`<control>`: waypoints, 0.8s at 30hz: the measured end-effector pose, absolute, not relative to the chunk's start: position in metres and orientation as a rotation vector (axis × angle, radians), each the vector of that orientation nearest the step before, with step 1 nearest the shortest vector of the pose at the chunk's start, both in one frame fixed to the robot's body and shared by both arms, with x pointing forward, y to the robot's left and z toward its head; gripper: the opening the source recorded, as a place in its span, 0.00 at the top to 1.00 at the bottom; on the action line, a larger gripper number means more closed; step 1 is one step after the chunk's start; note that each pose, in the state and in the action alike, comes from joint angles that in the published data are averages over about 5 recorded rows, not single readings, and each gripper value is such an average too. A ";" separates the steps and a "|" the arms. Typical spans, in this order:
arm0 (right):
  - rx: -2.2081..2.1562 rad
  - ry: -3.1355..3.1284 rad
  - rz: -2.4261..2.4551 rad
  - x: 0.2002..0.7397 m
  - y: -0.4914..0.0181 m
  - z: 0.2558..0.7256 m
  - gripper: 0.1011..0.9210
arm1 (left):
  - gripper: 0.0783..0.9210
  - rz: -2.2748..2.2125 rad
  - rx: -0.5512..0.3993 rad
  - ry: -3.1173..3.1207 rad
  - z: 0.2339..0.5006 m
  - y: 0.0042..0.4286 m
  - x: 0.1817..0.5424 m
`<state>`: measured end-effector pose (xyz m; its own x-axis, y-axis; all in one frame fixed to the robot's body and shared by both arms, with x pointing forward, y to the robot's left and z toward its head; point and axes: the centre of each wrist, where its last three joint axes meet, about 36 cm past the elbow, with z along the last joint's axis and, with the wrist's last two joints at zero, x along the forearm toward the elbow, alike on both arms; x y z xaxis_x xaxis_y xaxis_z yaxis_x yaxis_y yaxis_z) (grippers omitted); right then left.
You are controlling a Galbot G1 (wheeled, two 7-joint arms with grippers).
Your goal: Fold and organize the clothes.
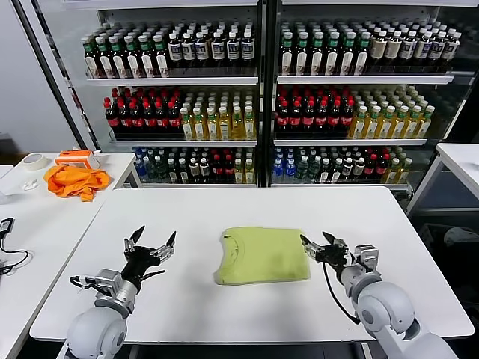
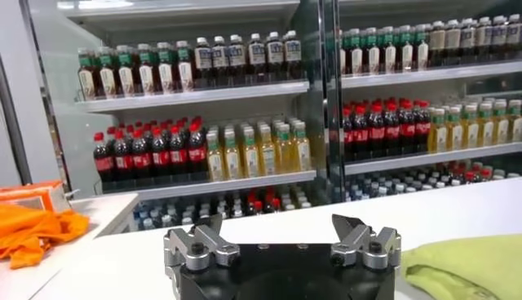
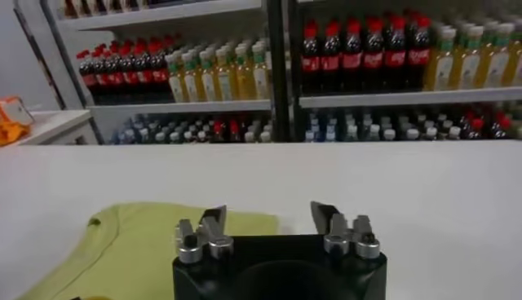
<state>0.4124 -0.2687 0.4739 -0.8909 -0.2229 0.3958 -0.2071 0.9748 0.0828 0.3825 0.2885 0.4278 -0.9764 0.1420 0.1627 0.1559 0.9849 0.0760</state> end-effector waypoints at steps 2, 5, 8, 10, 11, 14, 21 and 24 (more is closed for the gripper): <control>0.290 -2.726 -0.041 0.413 -0.273 0.474 0.20 | 0.12 -0.134 -0.222 -2.980 0.428 0.290 0.383; 0.255 -2.755 -0.022 0.415 -0.282 0.474 0.13 | 0.12 -0.130 -0.225 -2.987 0.428 0.288 0.383; 0.217 -2.788 0.006 0.417 -0.289 0.471 0.12 | 0.12 -0.127 -0.235 -2.993 0.426 0.286 0.382; 0.193 -2.813 0.034 0.417 -0.294 0.469 0.12 | 0.12 -0.130 -0.238 -3.000 0.425 0.286 0.383; 0.182 -2.826 0.050 0.418 -0.296 0.468 0.12 | 0.12 -0.133 -0.238 -3.005 0.425 0.286 0.383; 0.155 -2.862 0.090 0.418 -0.301 0.466 0.12 | 0.12 -0.138 -0.232 -3.019 0.424 0.288 0.386; 0.098 -2.912 0.135 0.412 -0.310 0.465 0.12 | 0.12 -0.145 -0.245 -3.055 0.420 0.288 0.389; 0.083 -2.931 0.147 0.409 -0.312 0.466 0.12 | 0.12 -0.130 -0.261 -3.070 0.417 0.283 0.388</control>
<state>0.4092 -0.3116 0.4658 -0.9774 -0.0456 0.2065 -0.0660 0.9935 -0.0931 0.3881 0.2833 0.4174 -0.9841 0.1658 0.0644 0.1707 0.9821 0.0793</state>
